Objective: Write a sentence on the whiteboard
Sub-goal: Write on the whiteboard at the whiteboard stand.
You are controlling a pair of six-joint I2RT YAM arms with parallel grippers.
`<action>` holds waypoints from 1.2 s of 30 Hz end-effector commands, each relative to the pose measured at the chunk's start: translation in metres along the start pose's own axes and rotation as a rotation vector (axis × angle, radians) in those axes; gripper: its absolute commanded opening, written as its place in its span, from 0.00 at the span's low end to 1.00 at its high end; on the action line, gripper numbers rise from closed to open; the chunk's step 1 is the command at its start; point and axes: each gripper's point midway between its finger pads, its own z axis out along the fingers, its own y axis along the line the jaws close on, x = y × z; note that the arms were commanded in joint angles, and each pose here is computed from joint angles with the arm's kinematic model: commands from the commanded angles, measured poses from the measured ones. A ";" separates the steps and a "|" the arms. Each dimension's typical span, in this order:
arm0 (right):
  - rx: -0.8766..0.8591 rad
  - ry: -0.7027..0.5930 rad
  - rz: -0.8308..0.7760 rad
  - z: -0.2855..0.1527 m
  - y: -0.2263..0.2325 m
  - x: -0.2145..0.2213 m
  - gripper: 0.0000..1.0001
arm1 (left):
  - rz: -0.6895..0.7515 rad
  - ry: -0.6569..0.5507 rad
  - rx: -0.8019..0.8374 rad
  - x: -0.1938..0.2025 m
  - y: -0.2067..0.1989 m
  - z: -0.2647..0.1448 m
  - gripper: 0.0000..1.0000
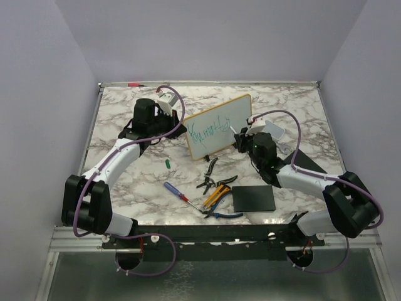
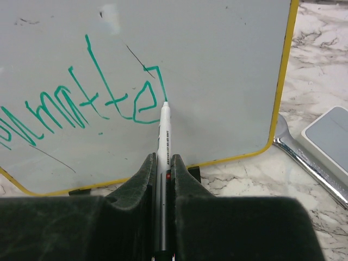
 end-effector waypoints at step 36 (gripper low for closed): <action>0.050 -0.064 -0.032 0.004 -0.011 -0.029 0.01 | 0.036 -0.025 -0.020 -0.009 -0.001 -0.006 0.04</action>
